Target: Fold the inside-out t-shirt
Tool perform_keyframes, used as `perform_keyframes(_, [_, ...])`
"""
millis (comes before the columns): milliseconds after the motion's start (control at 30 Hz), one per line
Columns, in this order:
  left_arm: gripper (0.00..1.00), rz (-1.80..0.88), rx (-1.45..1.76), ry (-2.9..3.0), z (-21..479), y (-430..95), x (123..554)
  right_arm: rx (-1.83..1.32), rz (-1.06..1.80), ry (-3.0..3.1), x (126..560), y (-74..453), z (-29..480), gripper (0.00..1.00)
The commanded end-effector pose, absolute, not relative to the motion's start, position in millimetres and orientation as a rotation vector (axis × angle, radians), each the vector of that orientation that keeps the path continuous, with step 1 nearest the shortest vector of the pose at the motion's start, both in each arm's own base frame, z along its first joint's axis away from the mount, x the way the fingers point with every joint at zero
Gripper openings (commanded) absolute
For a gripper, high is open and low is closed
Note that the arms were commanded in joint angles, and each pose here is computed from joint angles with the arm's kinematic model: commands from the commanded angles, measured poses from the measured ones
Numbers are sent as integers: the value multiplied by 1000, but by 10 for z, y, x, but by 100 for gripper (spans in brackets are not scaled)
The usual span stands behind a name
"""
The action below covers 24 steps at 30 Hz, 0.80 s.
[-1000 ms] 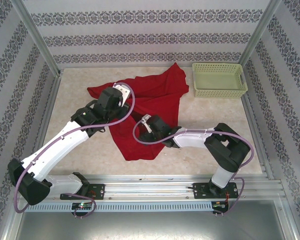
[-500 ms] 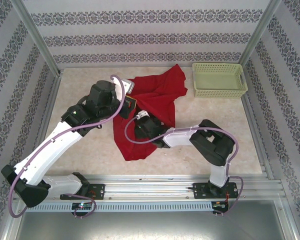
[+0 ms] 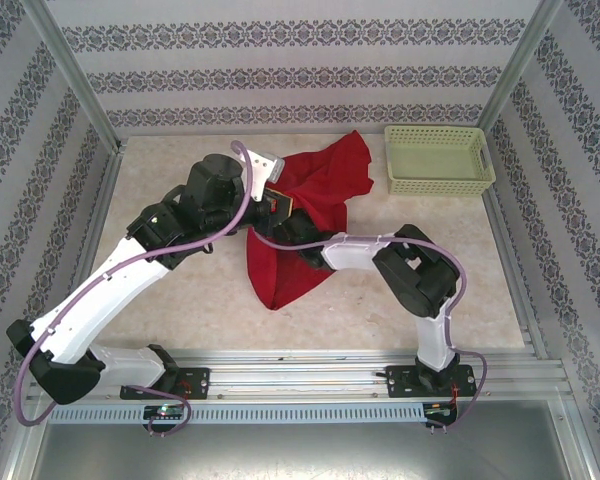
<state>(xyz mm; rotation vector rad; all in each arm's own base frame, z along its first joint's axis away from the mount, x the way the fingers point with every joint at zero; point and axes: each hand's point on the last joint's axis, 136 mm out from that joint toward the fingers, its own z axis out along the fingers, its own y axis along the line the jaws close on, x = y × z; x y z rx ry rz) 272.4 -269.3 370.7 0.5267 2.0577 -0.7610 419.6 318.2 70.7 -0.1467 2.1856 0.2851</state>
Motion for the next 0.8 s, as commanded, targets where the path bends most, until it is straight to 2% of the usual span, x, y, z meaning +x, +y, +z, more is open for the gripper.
perform_keyframes(0, [0, -815, 457, 1931, 4209, -2543, 2574, -31, 285, 2286, 4293, 3020, 473, 98])
perform_keyframes(433, [0, -928, 425, 1767, 4886, -2521, 2456, 73, 70, 2473, 4618, 2943, 211, 95])
perform_keyframes(667, [0, -891, 384, 1761, 4906, -2497, 2555, 103, -210, 2559, 4673, 2851, 167, 94])
perform_keyframes(767, [0, -853, 352, 1767, 4879, -2440, 2601, 99, -338, 2579, 4679, 2820, 196, 87])
